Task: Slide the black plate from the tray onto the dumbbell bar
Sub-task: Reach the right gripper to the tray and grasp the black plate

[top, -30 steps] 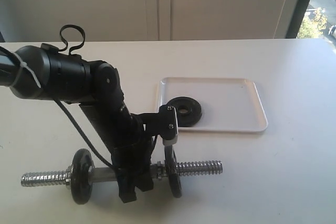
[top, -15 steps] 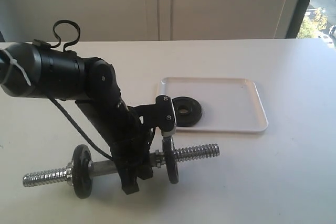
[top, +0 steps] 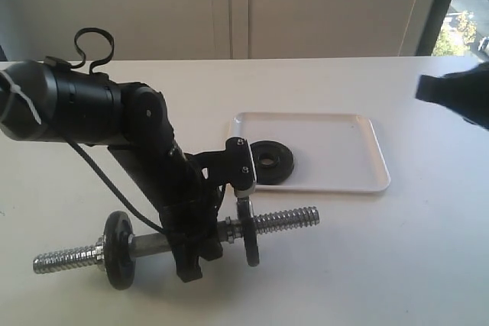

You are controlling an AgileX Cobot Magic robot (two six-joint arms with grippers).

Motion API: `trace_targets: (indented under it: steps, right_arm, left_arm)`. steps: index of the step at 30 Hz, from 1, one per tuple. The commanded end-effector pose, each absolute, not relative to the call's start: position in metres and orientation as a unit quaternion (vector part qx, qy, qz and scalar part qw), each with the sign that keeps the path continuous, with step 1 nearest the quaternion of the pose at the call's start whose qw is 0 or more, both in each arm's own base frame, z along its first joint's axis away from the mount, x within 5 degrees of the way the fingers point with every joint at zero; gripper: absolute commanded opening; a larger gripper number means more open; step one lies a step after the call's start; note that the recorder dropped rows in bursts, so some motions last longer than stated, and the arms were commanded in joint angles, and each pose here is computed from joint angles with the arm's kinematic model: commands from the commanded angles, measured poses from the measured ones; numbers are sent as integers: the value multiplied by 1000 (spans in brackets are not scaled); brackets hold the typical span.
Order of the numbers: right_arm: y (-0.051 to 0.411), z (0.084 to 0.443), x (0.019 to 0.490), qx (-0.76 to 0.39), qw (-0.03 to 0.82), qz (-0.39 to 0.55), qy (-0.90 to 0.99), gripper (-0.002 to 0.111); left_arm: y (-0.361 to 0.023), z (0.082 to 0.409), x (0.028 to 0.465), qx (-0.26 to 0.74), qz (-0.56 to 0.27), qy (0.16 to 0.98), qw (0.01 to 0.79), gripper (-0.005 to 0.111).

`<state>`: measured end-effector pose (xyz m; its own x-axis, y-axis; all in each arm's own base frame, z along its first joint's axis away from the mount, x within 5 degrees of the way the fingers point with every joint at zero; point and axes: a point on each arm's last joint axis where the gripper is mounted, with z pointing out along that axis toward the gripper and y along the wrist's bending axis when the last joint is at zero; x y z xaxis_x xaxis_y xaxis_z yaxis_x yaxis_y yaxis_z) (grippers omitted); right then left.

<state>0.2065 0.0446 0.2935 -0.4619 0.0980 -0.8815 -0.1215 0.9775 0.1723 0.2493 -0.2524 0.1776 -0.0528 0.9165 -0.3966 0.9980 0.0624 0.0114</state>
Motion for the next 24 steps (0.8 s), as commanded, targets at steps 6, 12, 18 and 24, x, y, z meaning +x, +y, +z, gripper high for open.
trace_targets:
  steps: [6, 12, 18, 24]
  right_arm:
    - [113, 287, 299, -253, 355, 98, 895, 0]
    - [152, 262, 357, -354, 279, 169, 876, 0]
    - [162, 226, 392, -363, 244, 164, 884, 36]
    - [164, 202, 398, -370, 218, 165, 888, 105]
  left_arm:
    - [-257, 206, 249, 641, -162, 722, 204, 0]
    - [-257, 206, 248, 641, -165, 722, 200, 0]
    - [-256, 205, 246, 643, -167, 722, 192, 0]
    - [-256, 205, 246, 643, -167, 722, 192, 0]
